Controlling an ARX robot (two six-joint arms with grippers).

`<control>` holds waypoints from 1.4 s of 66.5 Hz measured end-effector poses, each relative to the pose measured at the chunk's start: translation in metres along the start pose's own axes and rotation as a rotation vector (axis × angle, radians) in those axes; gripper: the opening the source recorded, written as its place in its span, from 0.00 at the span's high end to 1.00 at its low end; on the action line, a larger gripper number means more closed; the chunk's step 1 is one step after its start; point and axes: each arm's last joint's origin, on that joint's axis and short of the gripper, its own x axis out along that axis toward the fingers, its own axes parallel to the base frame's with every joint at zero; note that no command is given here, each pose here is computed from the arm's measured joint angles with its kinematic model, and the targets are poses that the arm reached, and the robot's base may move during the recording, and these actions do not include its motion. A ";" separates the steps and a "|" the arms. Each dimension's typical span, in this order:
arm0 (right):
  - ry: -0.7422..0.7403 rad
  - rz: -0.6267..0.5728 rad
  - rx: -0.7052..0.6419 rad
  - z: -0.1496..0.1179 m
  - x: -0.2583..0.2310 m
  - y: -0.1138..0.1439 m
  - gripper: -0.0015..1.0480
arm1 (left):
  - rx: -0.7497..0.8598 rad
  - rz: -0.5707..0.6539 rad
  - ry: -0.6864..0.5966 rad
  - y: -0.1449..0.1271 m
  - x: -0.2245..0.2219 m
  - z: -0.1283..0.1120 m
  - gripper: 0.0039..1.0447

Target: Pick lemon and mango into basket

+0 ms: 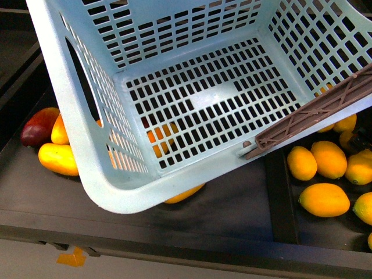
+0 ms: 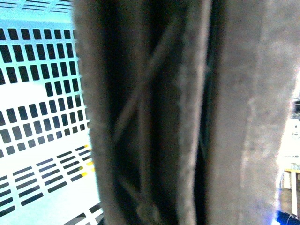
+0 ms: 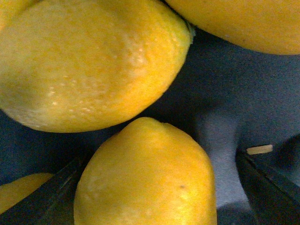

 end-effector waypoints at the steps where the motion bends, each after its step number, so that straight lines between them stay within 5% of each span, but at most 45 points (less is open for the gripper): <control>1: 0.001 -0.003 -0.001 0.000 0.000 0.000 0.19 | 0.000 0.000 0.000 0.000 0.000 0.000 0.87; 7: 0.011 -0.008 -0.013 -0.001 0.001 0.000 0.31 | 0.000 0.000 0.000 0.000 0.000 0.000 0.87; 13: 0.018 -0.003 -0.022 -0.001 0.001 0.004 0.22 | 0.000 0.000 -0.001 0.000 0.000 0.000 0.87; 27: 0.023 -0.003 -0.037 -0.004 0.002 0.010 0.43 | 0.000 -0.001 0.002 0.000 0.000 0.000 0.87; 53: 0.034 0.063 -0.005 -0.003 -0.022 -0.003 0.44 | 0.000 -0.001 0.002 0.000 0.000 0.000 0.87; 75: -0.215 0.274 0.021 0.046 -0.149 -0.026 0.44 | 0.000 -0.001 0.002 0.000 0.000 0.000 0.87; 93: -0.363 0.441 -0.116 0.024 -0.261 -0.010 0.44 | 0.000 -0.002 0.003 0.000 0.000 0.000 0.87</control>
